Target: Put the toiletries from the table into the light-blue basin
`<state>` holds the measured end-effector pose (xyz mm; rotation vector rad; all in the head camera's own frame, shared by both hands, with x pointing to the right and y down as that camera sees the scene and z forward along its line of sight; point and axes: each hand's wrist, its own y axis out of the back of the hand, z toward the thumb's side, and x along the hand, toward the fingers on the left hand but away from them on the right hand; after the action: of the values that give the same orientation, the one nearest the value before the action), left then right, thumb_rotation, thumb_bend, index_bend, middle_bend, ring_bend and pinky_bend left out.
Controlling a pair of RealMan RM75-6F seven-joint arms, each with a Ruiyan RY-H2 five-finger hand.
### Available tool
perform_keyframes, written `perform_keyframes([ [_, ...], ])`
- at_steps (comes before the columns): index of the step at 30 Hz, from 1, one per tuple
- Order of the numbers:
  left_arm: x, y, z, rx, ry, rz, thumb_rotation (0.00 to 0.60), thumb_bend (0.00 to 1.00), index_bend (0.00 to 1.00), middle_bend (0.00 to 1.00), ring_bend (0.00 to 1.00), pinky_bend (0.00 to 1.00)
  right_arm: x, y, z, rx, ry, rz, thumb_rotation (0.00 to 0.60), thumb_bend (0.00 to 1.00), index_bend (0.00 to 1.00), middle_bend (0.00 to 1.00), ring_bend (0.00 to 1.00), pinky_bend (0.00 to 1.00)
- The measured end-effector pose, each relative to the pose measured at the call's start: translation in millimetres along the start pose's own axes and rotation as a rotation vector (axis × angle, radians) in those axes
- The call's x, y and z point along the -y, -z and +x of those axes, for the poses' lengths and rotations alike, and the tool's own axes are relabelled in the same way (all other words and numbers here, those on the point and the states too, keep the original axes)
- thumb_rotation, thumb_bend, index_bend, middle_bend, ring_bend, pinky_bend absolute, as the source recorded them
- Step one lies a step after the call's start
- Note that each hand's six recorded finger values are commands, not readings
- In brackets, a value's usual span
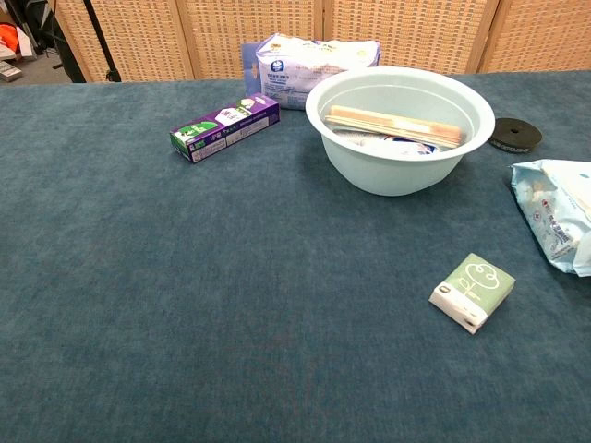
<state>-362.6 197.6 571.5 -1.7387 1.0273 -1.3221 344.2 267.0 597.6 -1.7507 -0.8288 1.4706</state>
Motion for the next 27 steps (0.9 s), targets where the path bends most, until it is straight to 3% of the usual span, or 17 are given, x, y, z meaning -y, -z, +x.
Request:
perform_keyframes([
  [5, -3, 3, 0, -0.007, -0.002, -0.013, 0.6, 0.28, 0.11, 0.0, 0.0, 0.01, 3, -29, -14, -0.065, -0.023, 0.01, 0.6, 0.16, 0.17, 0.0, 0.0, 0.0],
  [13, -12, 7, -1, -0.017, -0.019, -0.046, 0.6, 0.28, 0.11, 0.0, 0.0, 0.01, 24, -57, -29, -0.093, -0.086, -0.007, 0.6, 0.16, 0.2, 0.0, 0.0, 0.0],
  [27, -9, 6, 0, -0.008, -0.001, -0.045, 0.6, 0.28, 0.11, 0.0, 0.0, 0.01, 48, -77, -52, -0.123, -0.134, -0.007, 0.6, 0.18, 0.24, 0.0, 0.0, 0.0],
])
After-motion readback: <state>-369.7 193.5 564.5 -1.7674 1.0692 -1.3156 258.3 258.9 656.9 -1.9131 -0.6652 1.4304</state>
